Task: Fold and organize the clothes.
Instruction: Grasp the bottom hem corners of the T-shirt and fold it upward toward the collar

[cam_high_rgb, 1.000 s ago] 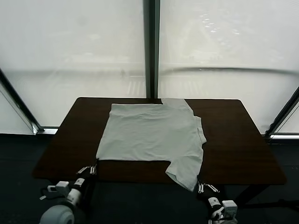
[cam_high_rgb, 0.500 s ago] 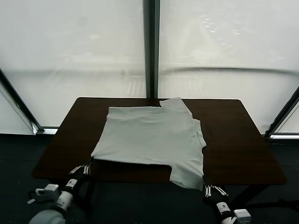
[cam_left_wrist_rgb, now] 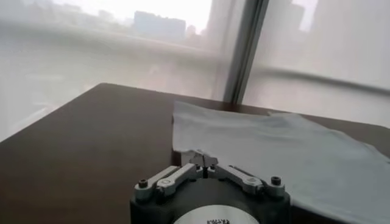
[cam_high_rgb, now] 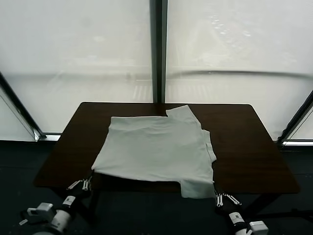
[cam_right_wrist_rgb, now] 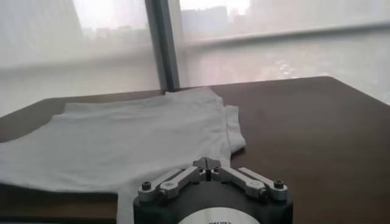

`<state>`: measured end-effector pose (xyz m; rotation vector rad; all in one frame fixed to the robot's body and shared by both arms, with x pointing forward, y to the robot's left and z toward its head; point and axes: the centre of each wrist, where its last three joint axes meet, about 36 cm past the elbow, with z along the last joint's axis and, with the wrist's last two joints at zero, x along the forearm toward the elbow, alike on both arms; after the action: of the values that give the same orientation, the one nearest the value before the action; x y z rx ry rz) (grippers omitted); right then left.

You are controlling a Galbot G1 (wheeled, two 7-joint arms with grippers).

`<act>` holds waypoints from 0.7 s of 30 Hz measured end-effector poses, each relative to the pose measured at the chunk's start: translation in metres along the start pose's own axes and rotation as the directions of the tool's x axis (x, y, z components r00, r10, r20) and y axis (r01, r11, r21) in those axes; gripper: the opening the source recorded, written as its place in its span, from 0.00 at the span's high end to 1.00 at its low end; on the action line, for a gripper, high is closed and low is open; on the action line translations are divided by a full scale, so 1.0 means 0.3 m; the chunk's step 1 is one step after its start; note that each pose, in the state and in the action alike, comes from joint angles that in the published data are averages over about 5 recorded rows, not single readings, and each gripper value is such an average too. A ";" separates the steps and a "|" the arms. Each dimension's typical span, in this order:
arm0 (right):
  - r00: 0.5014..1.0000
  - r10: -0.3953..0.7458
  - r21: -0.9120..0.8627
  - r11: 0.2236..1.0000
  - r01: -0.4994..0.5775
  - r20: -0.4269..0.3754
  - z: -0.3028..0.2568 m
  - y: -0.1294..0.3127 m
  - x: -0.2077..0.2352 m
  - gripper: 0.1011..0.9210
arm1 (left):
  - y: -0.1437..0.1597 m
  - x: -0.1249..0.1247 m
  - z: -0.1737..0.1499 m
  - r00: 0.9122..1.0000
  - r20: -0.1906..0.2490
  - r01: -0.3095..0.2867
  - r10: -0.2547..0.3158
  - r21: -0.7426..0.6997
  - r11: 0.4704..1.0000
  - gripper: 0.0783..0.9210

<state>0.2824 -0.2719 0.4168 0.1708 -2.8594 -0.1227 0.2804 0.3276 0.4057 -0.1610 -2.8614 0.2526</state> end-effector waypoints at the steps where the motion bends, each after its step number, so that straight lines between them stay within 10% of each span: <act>1: 1.000 -0.001 0.006 1.000 0.001 0.008 -0.007 -0.007 -0.018 0.95 | 0.003 -0.008 -0.005 1.000 0.006 0.002 -0.002 0.002 1.000 0.92; 21: 0.995 -0.015 0.090 0.996 0.006 0.098 -0.091 -0.088 -0.306 0.95 | 0.017 -0.206 0.055 1.000 0.000 0.013 -0.013 0.019 1.000 0.92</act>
<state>0.3805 -0.2882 0.4160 0.2030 -2.9644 -0.0052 0.3356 0.3220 0.3737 -0.1383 -2.8586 0.2774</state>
